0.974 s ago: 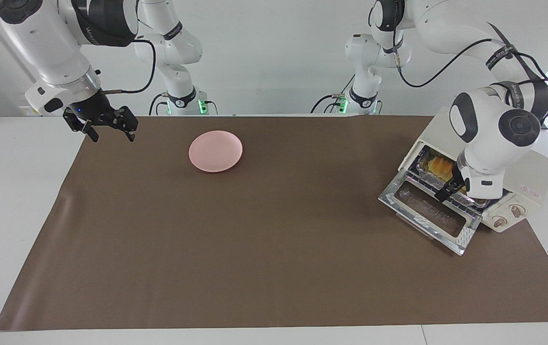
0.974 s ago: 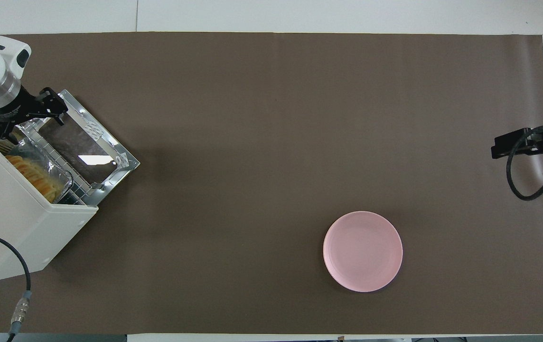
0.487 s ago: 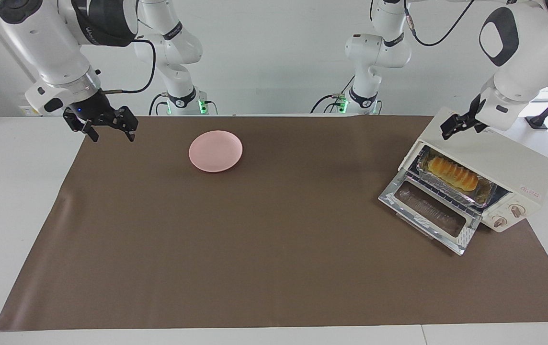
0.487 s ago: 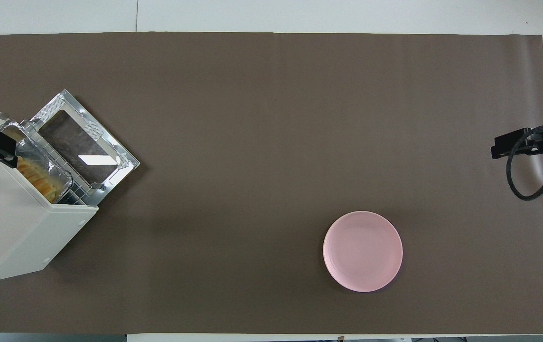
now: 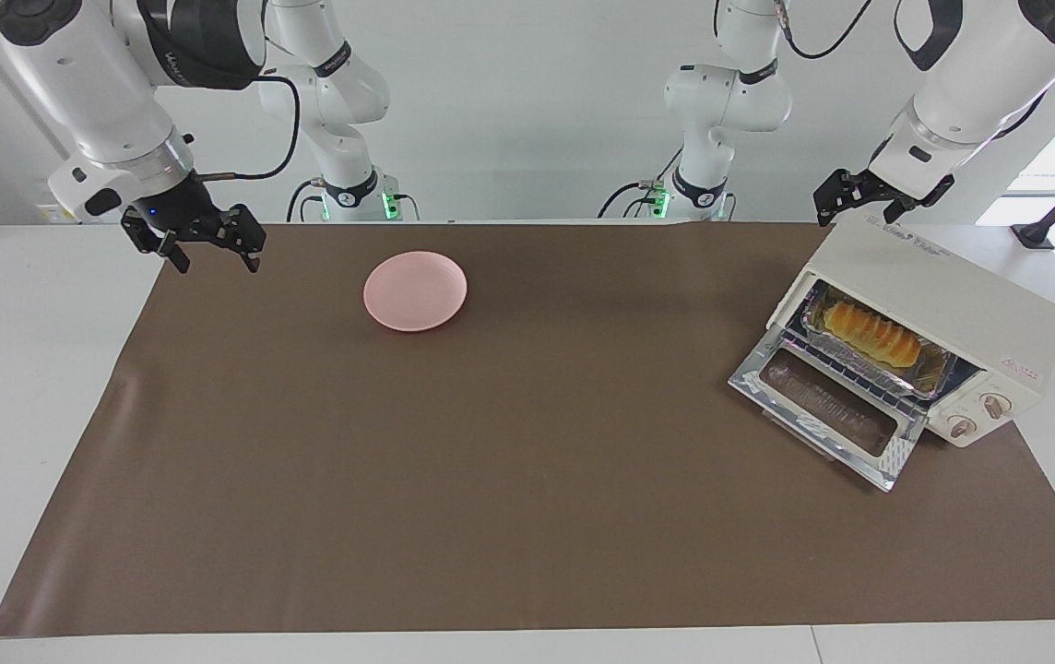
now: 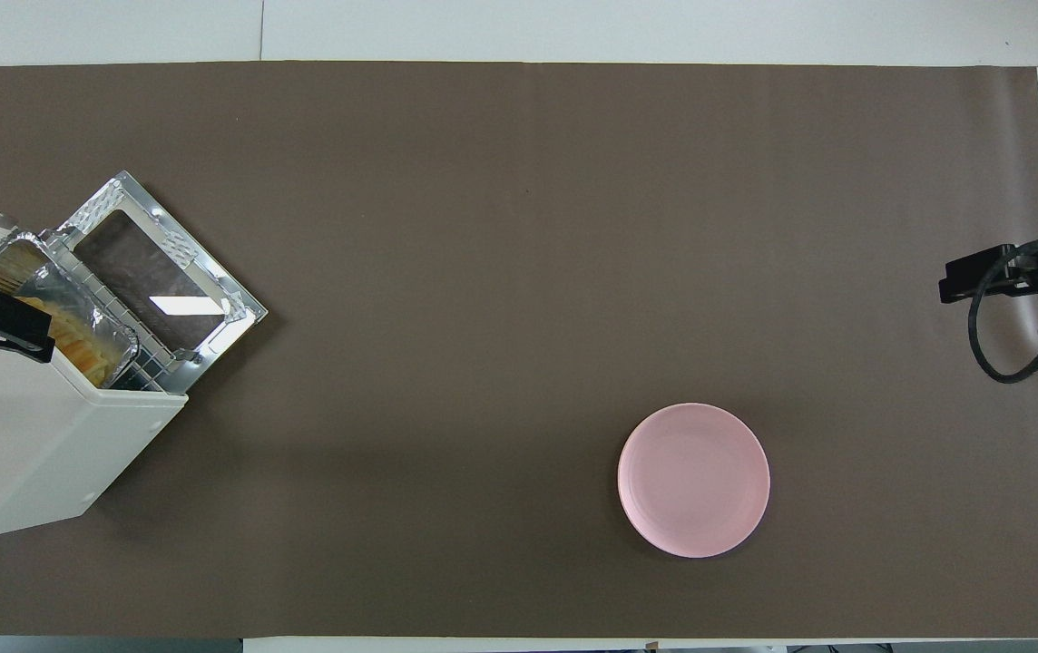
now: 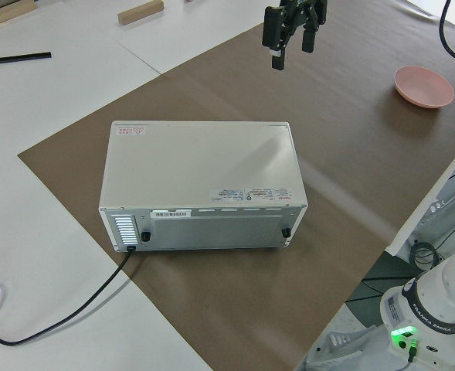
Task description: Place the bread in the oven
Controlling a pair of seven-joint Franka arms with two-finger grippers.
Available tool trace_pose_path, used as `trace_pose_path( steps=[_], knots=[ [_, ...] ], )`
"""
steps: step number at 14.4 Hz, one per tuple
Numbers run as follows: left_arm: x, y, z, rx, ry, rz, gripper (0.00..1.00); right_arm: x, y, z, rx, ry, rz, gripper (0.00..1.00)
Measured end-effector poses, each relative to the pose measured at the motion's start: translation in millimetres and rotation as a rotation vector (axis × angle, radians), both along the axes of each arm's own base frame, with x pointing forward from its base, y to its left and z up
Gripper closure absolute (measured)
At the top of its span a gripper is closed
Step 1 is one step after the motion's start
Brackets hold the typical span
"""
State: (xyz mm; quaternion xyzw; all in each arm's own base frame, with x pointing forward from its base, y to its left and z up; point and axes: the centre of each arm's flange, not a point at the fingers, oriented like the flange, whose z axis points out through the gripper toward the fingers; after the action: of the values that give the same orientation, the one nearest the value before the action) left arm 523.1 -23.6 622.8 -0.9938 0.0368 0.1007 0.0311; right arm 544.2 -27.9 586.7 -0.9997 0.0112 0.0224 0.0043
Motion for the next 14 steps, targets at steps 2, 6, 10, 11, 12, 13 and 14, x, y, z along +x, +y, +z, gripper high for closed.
trace_pose_path(
  steps=[2, 6, 10, 11, 12, 13, 14],
  knots=[
    [2, 8, 0, -0.033, -0.009, 0.017, 0.0, 0.0, 0, 0, 0.0, 0.0, 0.0, 0.0],
    [3, 20, -3, -0.061, -0.001, 0.002, 0.0, 0.0, 0, 0, 0.0, 0.0, 0.0, 0.0],
    [3, 16, -4, -0.061, 0.001, -0.007, 0.0, 0.0, 0, 0, 0.0, 0.0, 0.0, 0.0],
    [3, 16, -4, -0.061, 0.0, -0.006, 0.0, -0.1, 0, 0, 0.0, 0.0, 0.0, 0.0],
    [3, 16, -4, -0.061, 0.0, -0.006, 0.0, -0.1, 0, 0, 0.0, 0.0, 0.0, 0.0],
    [4, 17, -4, -0.061, -0.003, -0.005, 0.0, 0.0, 0, 0, 0.0, 0.0, 0.0, 0.0],
    [5, 17, -3, -0.061, -0.014, -0.004, 0.0, -0.1, 0, 0, 0.0, 0.0, 0.0, 0.0]
  ],
)
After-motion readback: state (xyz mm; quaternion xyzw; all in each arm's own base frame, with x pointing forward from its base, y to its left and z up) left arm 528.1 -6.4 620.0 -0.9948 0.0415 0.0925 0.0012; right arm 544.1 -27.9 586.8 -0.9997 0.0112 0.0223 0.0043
